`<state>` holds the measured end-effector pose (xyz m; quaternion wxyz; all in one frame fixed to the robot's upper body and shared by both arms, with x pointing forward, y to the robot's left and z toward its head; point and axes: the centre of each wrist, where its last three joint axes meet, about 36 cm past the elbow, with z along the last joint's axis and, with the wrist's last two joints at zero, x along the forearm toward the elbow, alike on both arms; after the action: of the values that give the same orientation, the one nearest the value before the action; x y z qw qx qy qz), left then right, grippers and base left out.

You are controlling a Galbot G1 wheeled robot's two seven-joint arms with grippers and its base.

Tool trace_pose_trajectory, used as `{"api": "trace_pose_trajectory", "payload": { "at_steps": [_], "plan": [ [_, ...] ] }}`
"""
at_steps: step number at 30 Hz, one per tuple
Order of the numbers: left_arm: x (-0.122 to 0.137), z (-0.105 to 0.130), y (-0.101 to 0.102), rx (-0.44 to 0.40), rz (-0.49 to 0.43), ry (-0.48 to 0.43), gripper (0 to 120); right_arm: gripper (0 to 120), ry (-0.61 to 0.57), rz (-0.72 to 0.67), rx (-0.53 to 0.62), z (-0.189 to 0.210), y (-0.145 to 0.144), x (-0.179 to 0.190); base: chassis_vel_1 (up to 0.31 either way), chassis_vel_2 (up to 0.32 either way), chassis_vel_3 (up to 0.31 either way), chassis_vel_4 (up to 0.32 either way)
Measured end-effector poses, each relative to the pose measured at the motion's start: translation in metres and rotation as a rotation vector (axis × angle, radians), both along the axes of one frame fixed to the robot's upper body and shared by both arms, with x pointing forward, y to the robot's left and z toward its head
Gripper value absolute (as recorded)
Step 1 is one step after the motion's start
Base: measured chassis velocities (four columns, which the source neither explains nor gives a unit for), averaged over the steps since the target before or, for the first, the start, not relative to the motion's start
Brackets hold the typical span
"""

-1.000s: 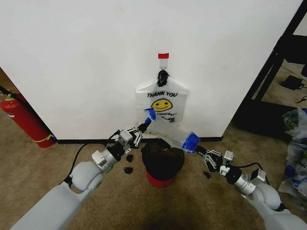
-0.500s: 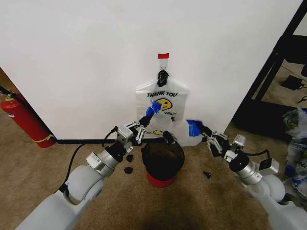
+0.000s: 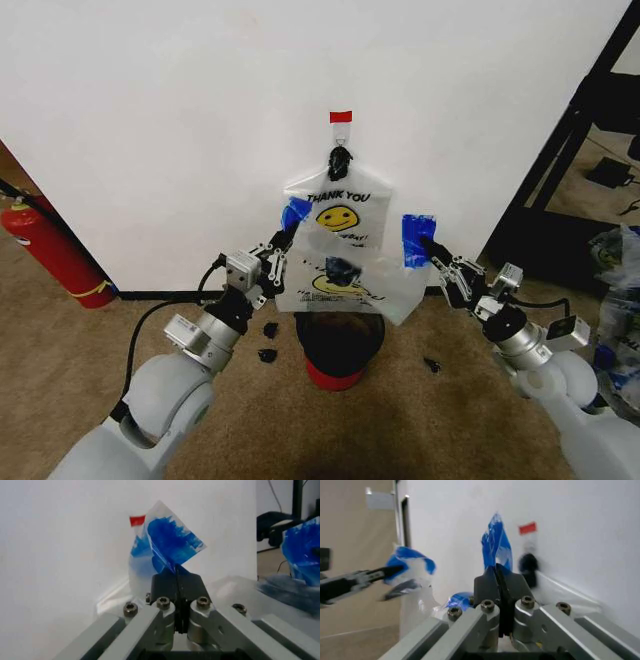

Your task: Pick up the garbage bag from the wall and place it over the trash bin.

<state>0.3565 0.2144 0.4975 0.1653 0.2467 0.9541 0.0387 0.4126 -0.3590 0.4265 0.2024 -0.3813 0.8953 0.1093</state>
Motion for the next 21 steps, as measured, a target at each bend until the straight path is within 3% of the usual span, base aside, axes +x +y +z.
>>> {"api": "trace_pose_trajectory", "payload": {
  "at_steps": [12,21],
  "plan": [
    [0.007,-0.059,-0.014,-0.064,0.027,0.134,0,0,0.036,-0.055,-0.070,-0.035,-0.008,0.014,0.000,0.000,0.000,0.000],
    [-0.011,-0.101,-0.020,-0.018,0.023,0.191,0,0,0.104,-0.033,-0.169,-0.094,0.009,0.005,0.000,0.000,0.000,0.000]
  ]
}}
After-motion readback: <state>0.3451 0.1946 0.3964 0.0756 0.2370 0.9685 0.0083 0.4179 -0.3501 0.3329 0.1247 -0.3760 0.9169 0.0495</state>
